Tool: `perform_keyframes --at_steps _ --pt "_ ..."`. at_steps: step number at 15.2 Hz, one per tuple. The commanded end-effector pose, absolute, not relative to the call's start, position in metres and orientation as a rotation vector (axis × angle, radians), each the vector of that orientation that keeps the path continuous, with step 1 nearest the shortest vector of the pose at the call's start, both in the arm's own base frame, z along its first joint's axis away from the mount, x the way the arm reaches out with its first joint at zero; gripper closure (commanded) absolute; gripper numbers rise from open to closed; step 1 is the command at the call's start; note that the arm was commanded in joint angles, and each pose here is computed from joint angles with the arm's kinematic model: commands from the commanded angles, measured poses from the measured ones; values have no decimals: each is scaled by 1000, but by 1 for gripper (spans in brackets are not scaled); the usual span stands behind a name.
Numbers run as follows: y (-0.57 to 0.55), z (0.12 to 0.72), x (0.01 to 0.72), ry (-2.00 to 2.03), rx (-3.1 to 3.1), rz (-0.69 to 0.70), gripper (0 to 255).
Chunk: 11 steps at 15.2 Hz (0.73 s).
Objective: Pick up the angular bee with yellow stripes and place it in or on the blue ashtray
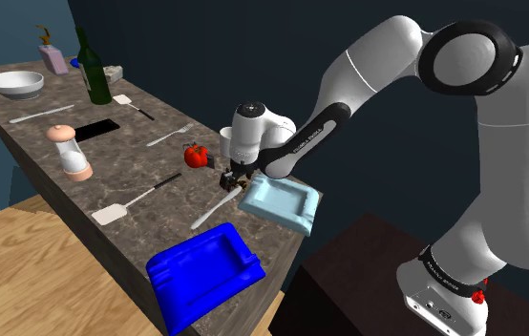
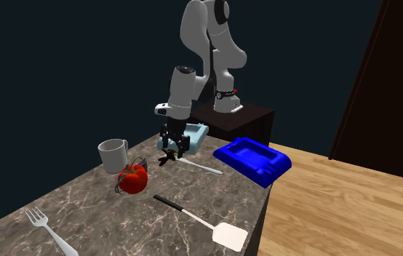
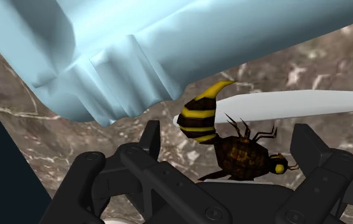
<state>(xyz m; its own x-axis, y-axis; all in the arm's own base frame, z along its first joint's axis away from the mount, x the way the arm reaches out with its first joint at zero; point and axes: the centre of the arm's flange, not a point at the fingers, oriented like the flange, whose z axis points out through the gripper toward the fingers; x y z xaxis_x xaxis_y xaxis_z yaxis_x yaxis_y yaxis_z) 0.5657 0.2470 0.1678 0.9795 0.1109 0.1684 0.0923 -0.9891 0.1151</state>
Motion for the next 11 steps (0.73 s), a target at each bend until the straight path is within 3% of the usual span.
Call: perform_keyframes --at_steps 1,5,6,11 --pt "247 167 566 156 3019 266 0" --pt "247 167 566 156 3019 266 0" --pt "247 167 566 156 3019 266 255" --pt "247 167 566 156 3019 266 255"
